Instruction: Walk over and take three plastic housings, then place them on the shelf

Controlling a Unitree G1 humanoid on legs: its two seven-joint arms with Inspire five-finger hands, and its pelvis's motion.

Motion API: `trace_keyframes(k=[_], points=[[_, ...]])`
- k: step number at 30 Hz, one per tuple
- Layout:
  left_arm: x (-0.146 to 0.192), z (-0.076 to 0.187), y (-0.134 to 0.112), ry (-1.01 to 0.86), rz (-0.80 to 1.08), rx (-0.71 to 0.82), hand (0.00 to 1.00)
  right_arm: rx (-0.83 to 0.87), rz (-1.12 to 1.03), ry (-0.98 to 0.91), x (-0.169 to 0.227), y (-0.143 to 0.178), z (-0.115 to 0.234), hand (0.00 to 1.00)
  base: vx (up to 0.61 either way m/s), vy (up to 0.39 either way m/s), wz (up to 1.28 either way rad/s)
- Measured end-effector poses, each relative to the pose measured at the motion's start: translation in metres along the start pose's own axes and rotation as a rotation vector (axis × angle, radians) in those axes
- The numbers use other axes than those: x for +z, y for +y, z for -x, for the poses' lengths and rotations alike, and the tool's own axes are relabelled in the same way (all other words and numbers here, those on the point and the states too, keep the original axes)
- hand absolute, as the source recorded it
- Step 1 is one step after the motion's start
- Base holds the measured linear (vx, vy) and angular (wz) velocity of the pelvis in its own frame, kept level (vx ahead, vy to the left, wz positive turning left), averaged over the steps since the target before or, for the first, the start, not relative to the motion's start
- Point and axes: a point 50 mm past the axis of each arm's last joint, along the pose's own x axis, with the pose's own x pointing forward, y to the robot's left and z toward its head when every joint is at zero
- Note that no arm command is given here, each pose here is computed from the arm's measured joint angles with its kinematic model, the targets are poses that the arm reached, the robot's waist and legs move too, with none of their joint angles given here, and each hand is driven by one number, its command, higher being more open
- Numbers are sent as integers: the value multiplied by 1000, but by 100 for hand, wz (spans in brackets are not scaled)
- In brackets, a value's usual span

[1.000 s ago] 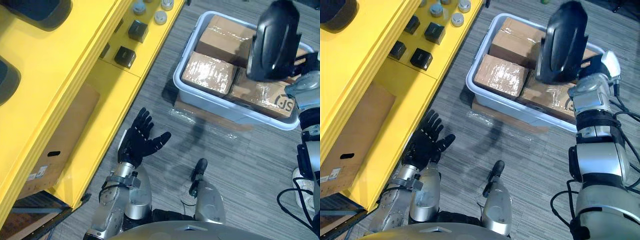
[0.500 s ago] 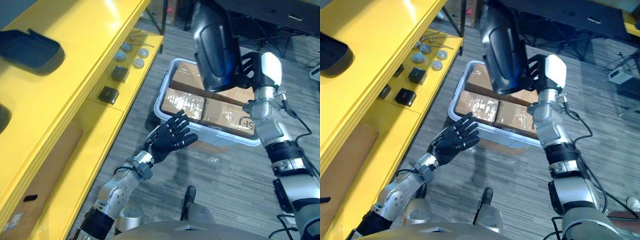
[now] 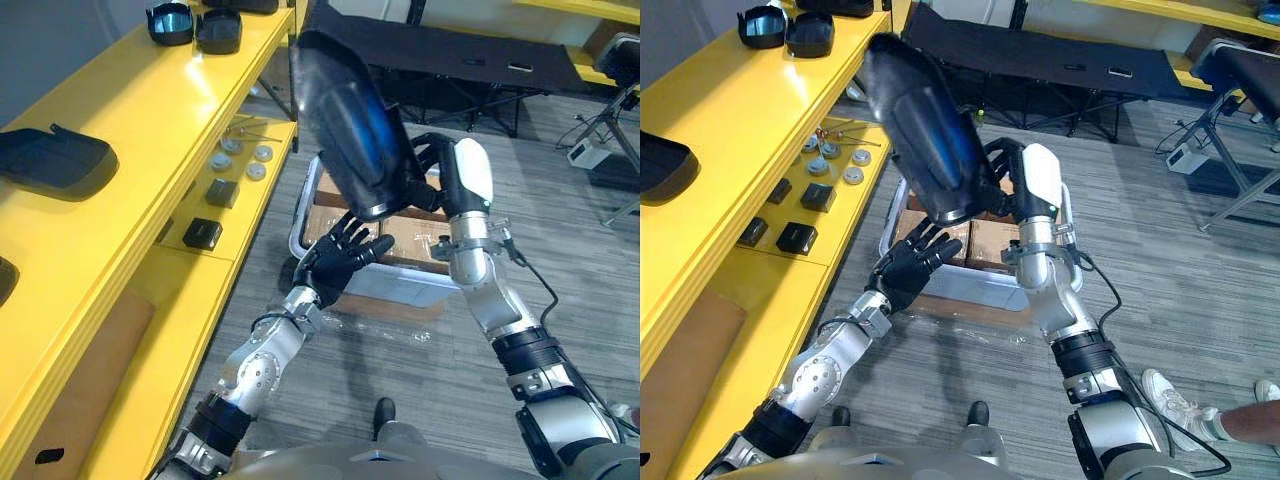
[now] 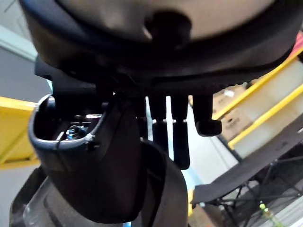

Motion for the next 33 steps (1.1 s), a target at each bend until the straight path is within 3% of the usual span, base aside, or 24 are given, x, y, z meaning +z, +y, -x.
trace_keyframes(k=[10,16,17,22,27,33], points=[[13,0,20,-123,-47,262,100,197,-106,2,15,48,25,0,0,1,0],[24,2,33,-190,76,320,100,252,-151,34,17,64,41,0,0,0,0],[27,3,34,-212,124,320,0,255,-151,34,17,65,42,0,0,0,0],[28,3,40,-206,275,299,0,261,-151,38,16,67,45,0,0,0,0],[8,0,40,-66,327,146,0,260,-149,66,11,69,52,0,0,0,0],[-14,1,51,25,331,190,0,235,-182,23,15,70,72,0,-11,12,-3]])
